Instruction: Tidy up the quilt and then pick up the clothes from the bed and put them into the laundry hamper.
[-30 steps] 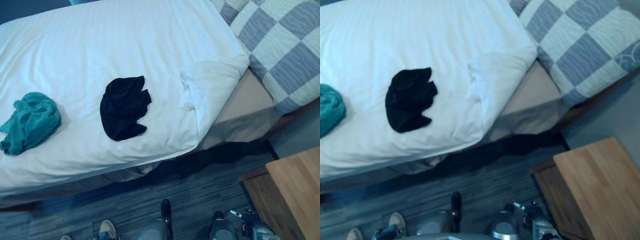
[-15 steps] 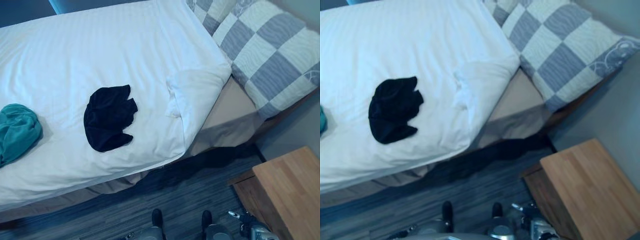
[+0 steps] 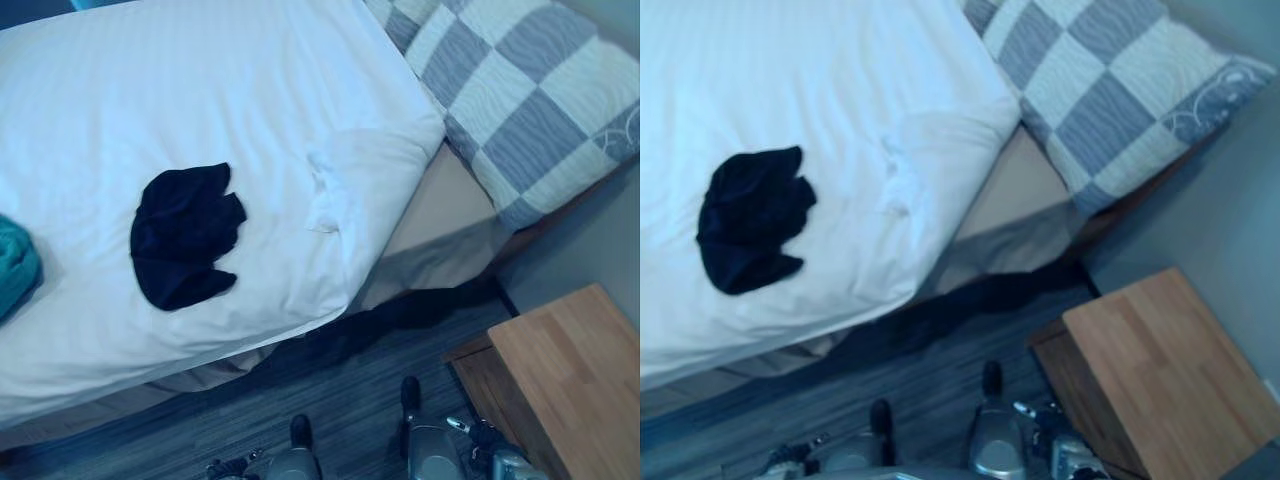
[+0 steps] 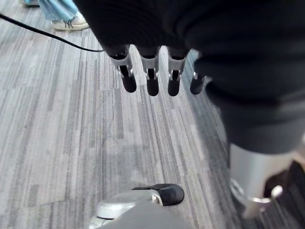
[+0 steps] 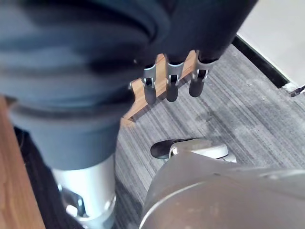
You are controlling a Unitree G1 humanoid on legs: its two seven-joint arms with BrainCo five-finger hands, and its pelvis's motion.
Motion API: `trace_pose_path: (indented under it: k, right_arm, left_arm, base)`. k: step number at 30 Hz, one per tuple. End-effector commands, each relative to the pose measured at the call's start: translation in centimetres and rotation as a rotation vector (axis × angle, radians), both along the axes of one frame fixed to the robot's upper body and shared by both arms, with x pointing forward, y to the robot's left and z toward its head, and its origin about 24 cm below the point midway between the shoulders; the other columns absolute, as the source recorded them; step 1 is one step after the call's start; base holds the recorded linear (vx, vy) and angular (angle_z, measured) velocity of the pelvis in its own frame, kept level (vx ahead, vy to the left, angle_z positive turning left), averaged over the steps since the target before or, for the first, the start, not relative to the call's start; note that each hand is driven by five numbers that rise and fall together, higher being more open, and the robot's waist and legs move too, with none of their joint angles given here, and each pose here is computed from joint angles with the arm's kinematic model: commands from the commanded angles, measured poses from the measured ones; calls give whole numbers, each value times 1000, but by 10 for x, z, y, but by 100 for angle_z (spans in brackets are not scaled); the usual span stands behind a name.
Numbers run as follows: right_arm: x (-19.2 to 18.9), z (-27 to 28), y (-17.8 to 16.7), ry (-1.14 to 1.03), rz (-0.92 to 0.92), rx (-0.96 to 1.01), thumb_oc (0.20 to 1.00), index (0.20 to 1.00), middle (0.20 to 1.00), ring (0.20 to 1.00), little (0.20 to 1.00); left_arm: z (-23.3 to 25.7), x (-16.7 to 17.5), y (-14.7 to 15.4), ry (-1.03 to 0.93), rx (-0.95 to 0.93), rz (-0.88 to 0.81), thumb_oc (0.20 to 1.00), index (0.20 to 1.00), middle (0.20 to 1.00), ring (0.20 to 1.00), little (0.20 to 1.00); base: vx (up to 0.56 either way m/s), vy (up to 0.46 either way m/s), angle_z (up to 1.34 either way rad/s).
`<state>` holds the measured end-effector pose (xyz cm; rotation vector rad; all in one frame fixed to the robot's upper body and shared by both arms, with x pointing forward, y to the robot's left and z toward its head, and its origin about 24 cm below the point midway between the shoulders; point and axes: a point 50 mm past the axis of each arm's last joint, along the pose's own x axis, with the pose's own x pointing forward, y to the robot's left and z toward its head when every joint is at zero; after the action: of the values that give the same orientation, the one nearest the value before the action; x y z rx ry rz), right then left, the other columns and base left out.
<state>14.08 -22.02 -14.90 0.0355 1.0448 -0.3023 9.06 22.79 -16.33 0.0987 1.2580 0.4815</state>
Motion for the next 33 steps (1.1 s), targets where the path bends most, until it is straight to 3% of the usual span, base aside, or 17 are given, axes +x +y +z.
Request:
trace_pose_path:
  k: [1,6,12,16,19,20,22,25,27,33]
  right_arm:
    - [4,3,-3,-16,38,-46,1000,1000,1000,1000,1000]
    - [18,11,-3,-125,9,-29,1000,1000,1000,1000,1000]
    - [61,46,-10,-438,-113,13,1000,1000,1000,1000,1000]
    - [92,106,-28,-743,-266,-40,1000,1000,1000,1000,1000]
    - [100,135,-38,-870,-242,-75,1000,1000,1000,1000,1000]
    - [117,197,-47,-1084,-97,-140,1000,1000,1000,1000,1000]
    - [129,247,-47,-1202,60,-265,1000,1000,1000,1000,1000]
    - [145,284,-45,-1245,138,-321,1000,1000,1000,1000,1000]
    - [164,321,-45,-1260,178,-457,1000,1000,1000,1000,1000]
    - [201,388,-75,-1193,129,-717,1000,1000,1000,1000,1000]
  left_arm:
    - [1,-1,0,-9,36,45,1000,1000,1000,1000,1000]
    - [-2,-12,-3,14,49,53,1000,1000,1000,1000,1000]
    - [0,-3,-5,2,94,-47,1000,1000,1000,1000,1000]
    - [1,-10,5,-5,122,-56,1000,1000,1000,1000,1000]
    - [2,-14,8,-7,124,-56,1000,1000,1000,1000,1000]
    - [3,-17,17,12,130,-71,1000,1000,1000,1000,1000]
    - [4,-17,23,35,130,-102,1000,1000,1000,1000,1000]
    - [6,-15,29,54,135,-121,1000,1000,1000,1000,1000]
    - [7,-17,36,89,148,-143,1000,1000,1000,1000,1000]
    - [15,-23,63,161,187,-159,1000,1000,1000,1000,1000]
  base:
    - [318,-191,-10]
    - [366,-365,3]
    - [131,-106,30]
    - [99,-10,4]
    - [75,35,-26]
    - [131,101,-1]
    - [153,139,27]
    - [91,60,10]
    - [120,7,-2]
    - [4,-24,19]
